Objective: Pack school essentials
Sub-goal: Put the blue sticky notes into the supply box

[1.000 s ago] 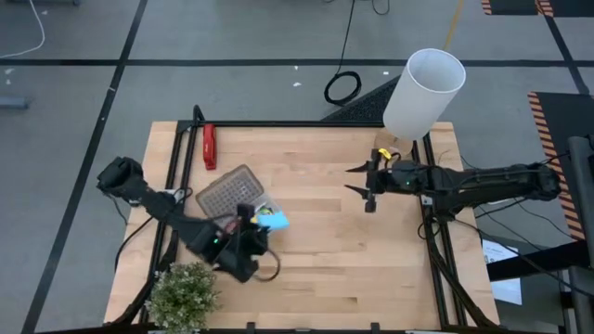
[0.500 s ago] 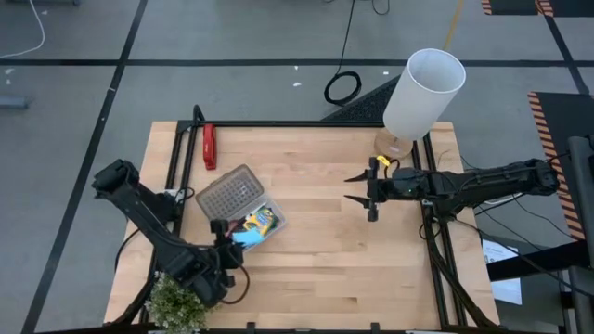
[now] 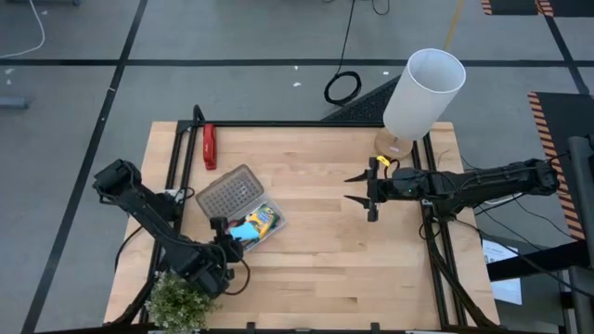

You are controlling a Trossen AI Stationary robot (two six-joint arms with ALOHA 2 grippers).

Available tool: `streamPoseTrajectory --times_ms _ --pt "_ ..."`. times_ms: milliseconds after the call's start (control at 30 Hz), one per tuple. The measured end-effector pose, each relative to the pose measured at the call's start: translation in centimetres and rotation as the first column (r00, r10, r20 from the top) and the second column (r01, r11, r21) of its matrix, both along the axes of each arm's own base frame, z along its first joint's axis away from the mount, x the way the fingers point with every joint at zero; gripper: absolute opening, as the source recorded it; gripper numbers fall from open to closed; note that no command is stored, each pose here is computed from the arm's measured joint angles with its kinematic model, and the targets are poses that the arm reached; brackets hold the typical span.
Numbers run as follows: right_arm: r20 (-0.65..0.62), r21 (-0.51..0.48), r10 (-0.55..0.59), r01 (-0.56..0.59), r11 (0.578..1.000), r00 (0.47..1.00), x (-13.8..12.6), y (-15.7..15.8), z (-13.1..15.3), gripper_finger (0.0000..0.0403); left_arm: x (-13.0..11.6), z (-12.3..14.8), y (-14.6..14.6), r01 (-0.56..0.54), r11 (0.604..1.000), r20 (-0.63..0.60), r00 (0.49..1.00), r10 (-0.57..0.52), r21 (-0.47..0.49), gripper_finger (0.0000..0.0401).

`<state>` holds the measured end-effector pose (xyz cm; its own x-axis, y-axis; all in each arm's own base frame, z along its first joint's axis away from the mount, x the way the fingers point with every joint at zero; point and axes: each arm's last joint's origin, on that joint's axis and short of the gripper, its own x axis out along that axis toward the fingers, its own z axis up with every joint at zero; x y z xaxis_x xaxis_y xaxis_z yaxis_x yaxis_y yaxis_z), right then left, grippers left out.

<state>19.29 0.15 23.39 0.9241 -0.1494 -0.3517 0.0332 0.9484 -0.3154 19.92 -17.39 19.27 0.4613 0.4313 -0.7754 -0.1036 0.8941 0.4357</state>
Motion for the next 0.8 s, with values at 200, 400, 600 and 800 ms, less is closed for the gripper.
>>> streamPoseTrajectory --times_ms 200,400,600,800 --pt "0.0 0.0 0.0 0.0 1.0 1.0 0.0 0.0 0.0 0.0199 0.51 -0.91 0.41 0.032 0.999 0.044 0.998 -0.034 0.033 0.001" --pt "0.0 0.0 0.0 0.0 1.0 1.0 0.0 0.0 0.0 0.0199 0.61 -0.86 0.58 0.043 0.998 0.031 0.999 -0.044 0.05 0.0009" --pt "0.0 0.001 0.0 0.0 1.0 1.0 0.0 0.0 0.0 0.0199 0.42 -0.85 0.44 0.101 0.991 0.001 0.995 -0.101 0.093 0.0006" --pt "0.0 0.001 0.0 0.0 1.0 1.0 0.0 0.0 0.0 0.0199 0.1 -0.8 0.83 0.087 0.987 -0.019 0.996 -0.085 0.137 0.0013"
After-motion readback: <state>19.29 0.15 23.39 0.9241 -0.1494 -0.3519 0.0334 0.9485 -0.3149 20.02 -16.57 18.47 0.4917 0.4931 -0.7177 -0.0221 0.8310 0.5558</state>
